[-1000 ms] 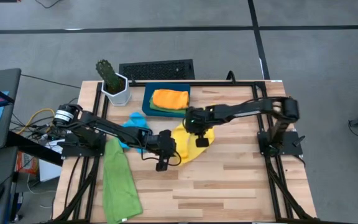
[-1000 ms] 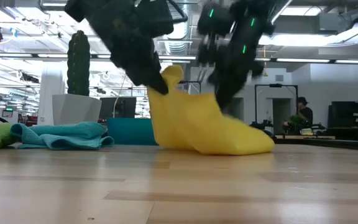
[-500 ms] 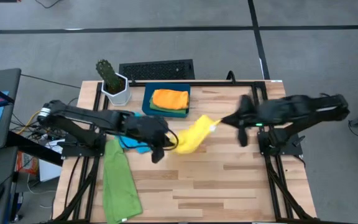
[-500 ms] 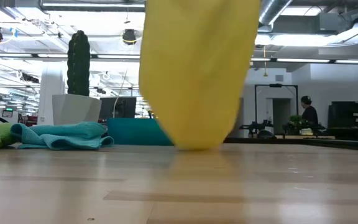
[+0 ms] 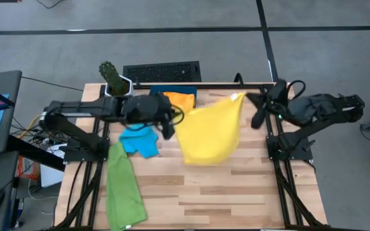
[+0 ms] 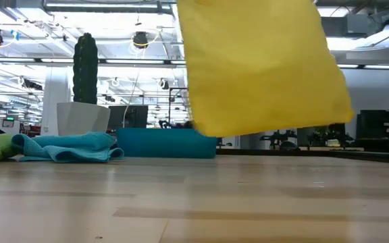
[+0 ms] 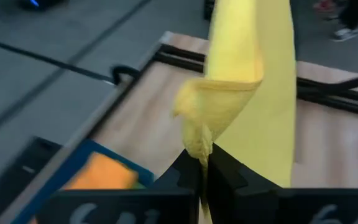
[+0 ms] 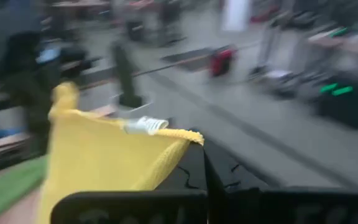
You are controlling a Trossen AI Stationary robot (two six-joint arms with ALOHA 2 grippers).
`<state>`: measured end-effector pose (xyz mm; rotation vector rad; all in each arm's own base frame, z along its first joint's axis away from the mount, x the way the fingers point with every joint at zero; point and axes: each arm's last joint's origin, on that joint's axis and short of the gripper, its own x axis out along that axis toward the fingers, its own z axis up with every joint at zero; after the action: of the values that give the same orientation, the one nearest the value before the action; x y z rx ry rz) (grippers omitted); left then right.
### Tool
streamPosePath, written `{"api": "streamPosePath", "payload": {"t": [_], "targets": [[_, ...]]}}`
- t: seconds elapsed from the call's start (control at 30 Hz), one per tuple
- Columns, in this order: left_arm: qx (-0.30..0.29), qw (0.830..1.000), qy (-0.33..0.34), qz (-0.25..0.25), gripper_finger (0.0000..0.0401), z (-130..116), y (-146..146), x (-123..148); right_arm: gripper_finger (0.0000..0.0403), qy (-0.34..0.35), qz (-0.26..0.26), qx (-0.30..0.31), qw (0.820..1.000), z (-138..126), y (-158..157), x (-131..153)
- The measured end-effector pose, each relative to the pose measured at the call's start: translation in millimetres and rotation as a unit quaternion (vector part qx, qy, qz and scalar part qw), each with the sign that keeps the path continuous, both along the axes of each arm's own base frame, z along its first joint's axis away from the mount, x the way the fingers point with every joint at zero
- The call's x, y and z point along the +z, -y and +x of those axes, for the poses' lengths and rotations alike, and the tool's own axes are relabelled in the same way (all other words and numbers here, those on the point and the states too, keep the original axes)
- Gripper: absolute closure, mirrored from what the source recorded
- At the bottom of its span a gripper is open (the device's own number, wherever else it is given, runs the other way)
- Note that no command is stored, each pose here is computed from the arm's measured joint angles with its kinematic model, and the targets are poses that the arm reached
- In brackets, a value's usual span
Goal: Fold microfiber towels
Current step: Fold the yellow towel
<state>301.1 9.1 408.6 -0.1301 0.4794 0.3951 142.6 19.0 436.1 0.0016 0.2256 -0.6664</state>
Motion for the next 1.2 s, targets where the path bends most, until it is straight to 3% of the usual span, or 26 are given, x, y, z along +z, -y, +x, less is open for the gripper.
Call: {"api": "streamPosePath", "payload": {"t": [0.2,0.4,0.57,0.77,1.03,1.2], "targets": [[0.039,0.996,0.027,0.074,0.0401,-0.5,-44.4,18.5,0.0398,0.014,-0.080,-0.044,0.996,3.0,15.6,18.3],[0.028,0.996,0.008,0.079,0.0401,-5.3,-40.4,24.1,0.0398,0.004,-0.058,0.004,0.998,-2.6,8.6,12.7],[-0.025,0.996,-0.078,0.042,0.0401,2.4,-3.0,-1.2,0.0398,-0.054,0.047,0.073,0.995,-2.0,-12.6,-19.8],[-0.119,0.977,-0.178,-0.015,0.0401,27.8,59.8,-47.2,0.0398,-0.106,0.181,0.154,0.966,6.3,-68.4,-83.1],[-0.166,0.936,-0.308,-0.027,0.0401,56.7,139.1,-130.7,0.0398,-0.133,0.296,0.135,0.936,1.4,-138.0,-156.7],[-0.171,0.940,-0.289,-0.059,0.0401,55.7,165.2,-136.4,0.0398,-0.130,0.335,0.137,0.923,0.9,-177.2,-181.3]]}}
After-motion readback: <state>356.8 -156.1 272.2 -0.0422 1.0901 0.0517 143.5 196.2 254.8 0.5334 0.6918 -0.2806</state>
